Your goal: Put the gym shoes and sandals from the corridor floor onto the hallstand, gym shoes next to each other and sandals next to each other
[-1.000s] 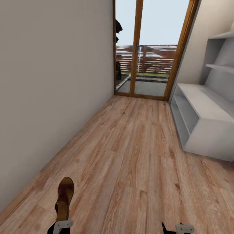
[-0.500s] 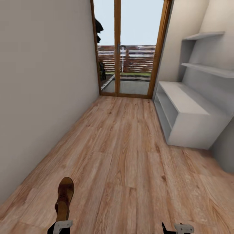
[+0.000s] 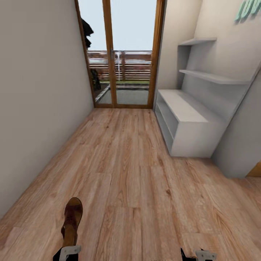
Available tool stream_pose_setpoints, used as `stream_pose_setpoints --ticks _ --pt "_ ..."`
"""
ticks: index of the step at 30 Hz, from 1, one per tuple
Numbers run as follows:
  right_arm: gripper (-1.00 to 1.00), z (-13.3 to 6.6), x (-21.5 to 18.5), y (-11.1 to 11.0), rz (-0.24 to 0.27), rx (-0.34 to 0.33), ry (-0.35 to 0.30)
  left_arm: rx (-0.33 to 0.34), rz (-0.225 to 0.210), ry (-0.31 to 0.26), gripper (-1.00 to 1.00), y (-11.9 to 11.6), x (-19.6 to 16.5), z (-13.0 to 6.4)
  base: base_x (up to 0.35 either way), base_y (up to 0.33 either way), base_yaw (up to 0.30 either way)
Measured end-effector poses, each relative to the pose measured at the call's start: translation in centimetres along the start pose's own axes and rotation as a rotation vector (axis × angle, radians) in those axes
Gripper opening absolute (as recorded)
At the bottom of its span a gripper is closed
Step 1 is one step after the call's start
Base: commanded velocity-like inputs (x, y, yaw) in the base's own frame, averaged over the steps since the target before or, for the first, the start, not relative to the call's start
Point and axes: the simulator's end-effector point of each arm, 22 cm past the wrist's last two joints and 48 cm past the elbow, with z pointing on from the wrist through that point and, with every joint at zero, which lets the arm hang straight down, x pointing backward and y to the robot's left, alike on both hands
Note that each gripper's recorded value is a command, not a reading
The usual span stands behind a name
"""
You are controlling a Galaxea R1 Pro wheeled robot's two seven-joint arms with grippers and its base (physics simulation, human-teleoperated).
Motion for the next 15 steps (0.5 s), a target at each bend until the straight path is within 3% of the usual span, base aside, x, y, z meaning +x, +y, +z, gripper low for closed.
stream_pose_setpoints --ticks 15 --pt "1.00 0.00 0.00 0.02 0.000 -0.001 0.000 0.000 0.000 -0.001 -1.00 0.01 -0.02 0.01 0.000 0.000 -0.299"
